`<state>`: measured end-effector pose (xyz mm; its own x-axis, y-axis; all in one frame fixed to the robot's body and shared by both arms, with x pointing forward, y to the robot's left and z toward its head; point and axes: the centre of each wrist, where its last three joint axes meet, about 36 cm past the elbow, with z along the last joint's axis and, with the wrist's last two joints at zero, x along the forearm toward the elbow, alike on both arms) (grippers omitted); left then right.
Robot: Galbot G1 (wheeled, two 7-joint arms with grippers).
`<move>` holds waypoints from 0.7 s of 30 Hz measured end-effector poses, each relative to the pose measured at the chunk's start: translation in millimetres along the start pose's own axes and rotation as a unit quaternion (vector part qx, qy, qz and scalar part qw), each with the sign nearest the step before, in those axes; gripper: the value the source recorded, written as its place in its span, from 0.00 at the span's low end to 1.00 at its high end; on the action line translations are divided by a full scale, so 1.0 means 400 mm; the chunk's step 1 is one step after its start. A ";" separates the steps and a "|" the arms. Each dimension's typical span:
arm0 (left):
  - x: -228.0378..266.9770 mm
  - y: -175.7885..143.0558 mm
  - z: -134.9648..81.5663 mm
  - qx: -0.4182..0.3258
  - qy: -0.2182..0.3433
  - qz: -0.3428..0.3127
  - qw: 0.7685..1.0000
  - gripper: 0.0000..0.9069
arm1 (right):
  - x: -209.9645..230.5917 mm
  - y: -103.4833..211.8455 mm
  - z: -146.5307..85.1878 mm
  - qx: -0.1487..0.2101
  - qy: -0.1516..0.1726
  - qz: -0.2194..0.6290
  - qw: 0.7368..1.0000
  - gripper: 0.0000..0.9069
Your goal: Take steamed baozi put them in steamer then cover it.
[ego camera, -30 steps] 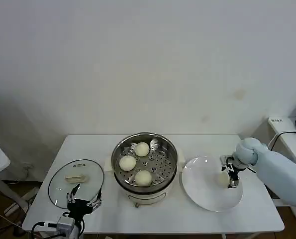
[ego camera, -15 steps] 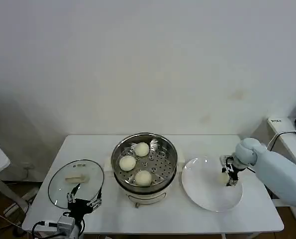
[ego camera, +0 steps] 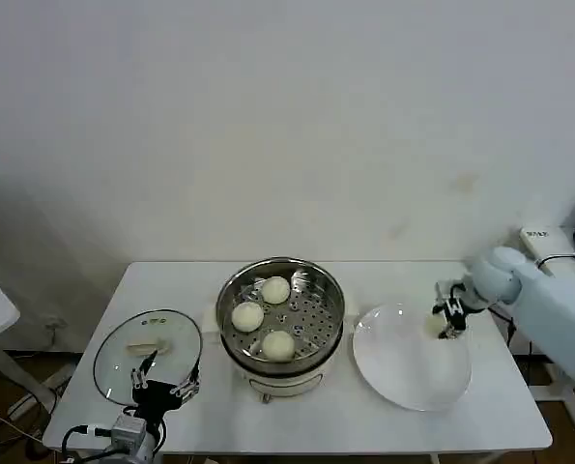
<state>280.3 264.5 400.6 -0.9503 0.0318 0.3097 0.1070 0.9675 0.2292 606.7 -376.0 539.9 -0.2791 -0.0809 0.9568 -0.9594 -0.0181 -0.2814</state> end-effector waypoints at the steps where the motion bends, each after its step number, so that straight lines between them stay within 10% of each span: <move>1: 0.001 0.000 -0.002 0.000 -0.001 0.000 1.000 1.00 | 0.021 -0.007 -0.013 0.001 -0.008 0.005 1.000 0.68; 21: 0.015 0.006 -0.039 -0.005 -0.023 -0.016 1.000 1.00 | 0.329 -0.136 -0.411 0.062 -0.141 0.051 0.987 0.68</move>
<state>279.4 262.9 417.6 -0.9657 0.0119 0.2595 0.0783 0.9658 0.2471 615.4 -222.0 692.8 -0.3347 -0.3623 0.8699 -0.9099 -0.1159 -0.3983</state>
